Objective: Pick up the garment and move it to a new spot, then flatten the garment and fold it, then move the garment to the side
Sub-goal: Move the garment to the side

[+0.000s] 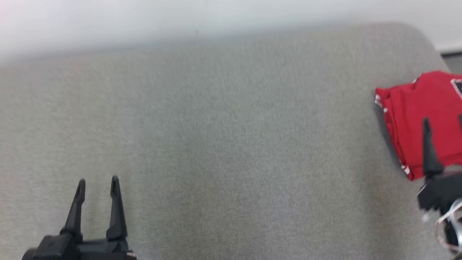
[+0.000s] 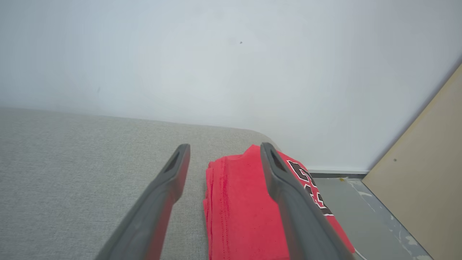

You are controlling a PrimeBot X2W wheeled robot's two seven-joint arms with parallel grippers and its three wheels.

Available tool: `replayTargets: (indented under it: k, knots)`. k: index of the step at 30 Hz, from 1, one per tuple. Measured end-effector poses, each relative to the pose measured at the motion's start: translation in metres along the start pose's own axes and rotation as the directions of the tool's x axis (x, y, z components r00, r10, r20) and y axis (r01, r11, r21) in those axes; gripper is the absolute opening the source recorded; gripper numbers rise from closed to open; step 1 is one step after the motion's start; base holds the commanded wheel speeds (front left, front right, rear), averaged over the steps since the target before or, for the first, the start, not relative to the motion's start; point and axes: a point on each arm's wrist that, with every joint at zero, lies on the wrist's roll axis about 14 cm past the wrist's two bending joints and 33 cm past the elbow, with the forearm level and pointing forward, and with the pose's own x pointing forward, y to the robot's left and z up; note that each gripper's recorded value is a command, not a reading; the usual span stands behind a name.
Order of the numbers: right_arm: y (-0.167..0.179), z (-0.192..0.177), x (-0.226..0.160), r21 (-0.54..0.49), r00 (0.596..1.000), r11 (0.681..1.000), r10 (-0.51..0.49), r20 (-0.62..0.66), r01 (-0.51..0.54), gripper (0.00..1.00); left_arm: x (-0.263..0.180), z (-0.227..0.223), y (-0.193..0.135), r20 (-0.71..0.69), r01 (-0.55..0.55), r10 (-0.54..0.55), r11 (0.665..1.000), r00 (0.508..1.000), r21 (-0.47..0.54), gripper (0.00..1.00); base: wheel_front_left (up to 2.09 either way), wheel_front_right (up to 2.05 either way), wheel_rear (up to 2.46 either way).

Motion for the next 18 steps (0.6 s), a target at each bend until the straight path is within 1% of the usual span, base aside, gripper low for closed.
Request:
replayTargets:
  k: [5, 6, 13, 18]
  knots:
    - [0.022, 0.011, -0.023, 0.074, 0.994, 0.995, 0.061, 0.087, -0.068, 1.0, -0.025, 0.01, 0.016, 0.008, -0.081, 0.081, 0.997, 0.997, -0.013, 1.0, 0.0, 0.0, 0.0]
    - [0.022, 0.011, -0.023, 0.074, 0.994, 0.995, 0.061, 0.087, -0.068, 1.0, -0.025, 0.01, 0.016, 0.008, -0.081, 0.081, 0.997, 0.997, -0.013, 1.0, 0.0, 0.0, 0.0]
    - [0.052, 0.017, -0.049, 0.153, 0.977, 0.977, 0.123, 0.171, -0.15, 1.0, -0.058, 0.02, 0.037, 0.02, -0.171, 0.171, 0.985, 0.985, -0.012, 1.0, 0.0, 0.0, 0.0]
    - [0.071, 0.013, -0.063, 0.191, 0.969, 0.963, 0.154, 0.194, -0.191, 1.0, -0.076, 0.023, 0.046, 0.023, -0.211, 0.212, 0.977, 0.977, -0.01, 1.0, 0.0, 0.0, 0.0]
